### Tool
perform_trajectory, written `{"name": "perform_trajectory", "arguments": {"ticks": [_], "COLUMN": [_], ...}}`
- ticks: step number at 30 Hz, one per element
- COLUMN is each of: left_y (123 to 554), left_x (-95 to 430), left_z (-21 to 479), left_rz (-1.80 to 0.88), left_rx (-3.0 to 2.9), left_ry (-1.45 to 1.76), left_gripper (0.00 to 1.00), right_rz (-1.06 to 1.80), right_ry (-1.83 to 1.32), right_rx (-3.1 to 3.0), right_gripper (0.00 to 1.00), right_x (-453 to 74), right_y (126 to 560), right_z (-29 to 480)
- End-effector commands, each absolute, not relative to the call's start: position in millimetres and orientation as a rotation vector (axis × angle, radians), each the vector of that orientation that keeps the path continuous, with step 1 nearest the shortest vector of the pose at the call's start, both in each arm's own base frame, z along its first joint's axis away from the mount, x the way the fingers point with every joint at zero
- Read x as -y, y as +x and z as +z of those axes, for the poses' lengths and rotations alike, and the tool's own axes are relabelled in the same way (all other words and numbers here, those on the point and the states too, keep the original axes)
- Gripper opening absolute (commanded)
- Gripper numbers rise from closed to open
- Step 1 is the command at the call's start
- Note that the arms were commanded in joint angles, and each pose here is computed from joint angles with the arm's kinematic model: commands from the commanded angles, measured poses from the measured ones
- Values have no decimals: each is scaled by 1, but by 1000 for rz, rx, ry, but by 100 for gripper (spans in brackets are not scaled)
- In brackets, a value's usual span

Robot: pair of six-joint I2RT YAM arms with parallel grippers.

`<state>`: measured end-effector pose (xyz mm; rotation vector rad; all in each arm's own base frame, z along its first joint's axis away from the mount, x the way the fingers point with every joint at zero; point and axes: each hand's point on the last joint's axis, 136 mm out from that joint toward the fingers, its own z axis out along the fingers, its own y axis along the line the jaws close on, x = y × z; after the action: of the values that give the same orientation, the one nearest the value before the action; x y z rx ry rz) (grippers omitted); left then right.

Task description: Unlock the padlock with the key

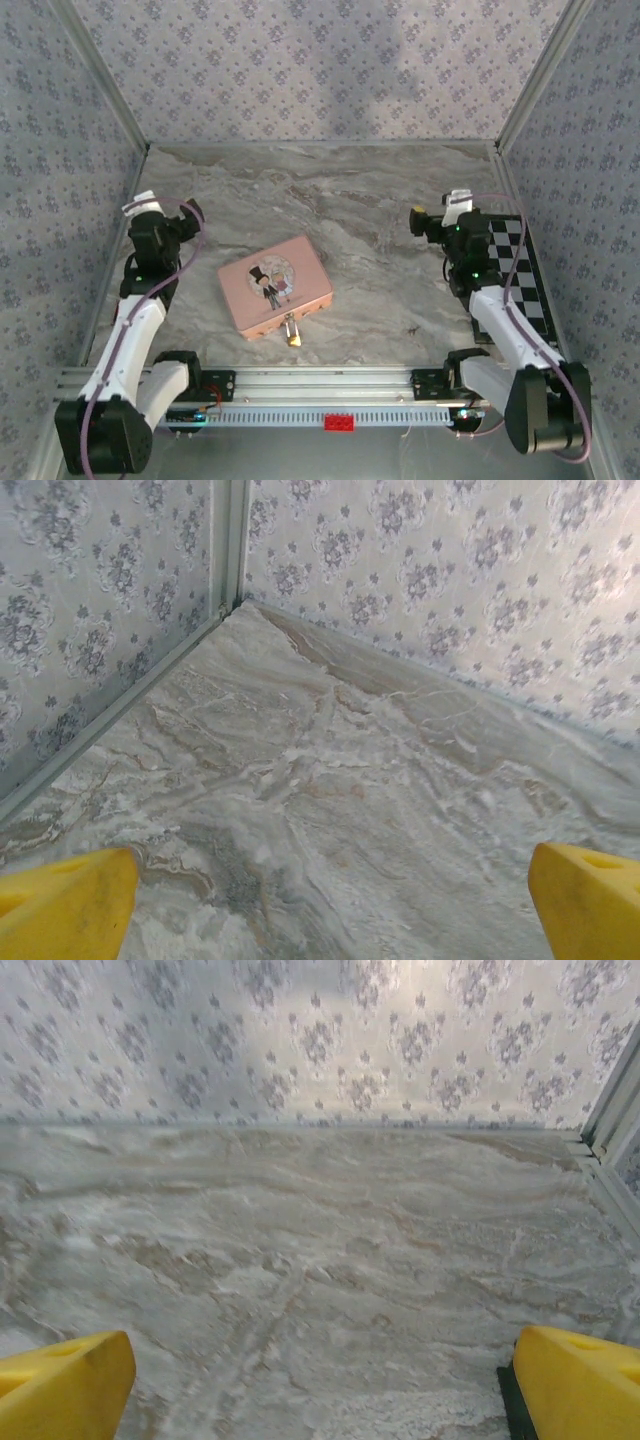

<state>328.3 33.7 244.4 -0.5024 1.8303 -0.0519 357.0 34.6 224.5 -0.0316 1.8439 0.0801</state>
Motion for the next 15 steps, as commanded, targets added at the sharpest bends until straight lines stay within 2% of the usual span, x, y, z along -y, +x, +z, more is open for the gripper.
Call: {"name": "perform_trajectory", "arguments": {"ticks": [1,4,7,15], "left_y": [296,271,262,250], "left_x": [-38,-44,-26,25], "left_z": [239,241,251,240], "left_rz": [-97,-137,-258,-524], "left_rx": [-1900,-1854,-1827,-1926], "left_ry": [-673,-804,-683,-474], "left_gripper": [100,100,100,100], "right_rz": [191,247,347,407], "right_ry": [97,188,479,380], "right_rx": [-1931,-1947,-1987,-2072], "right_gripper": [99,99,99,99], "right_x": [-36,-33,-20,-35], "right_y": [338,325,305,283], "right_z": [240,252,236,241]}}
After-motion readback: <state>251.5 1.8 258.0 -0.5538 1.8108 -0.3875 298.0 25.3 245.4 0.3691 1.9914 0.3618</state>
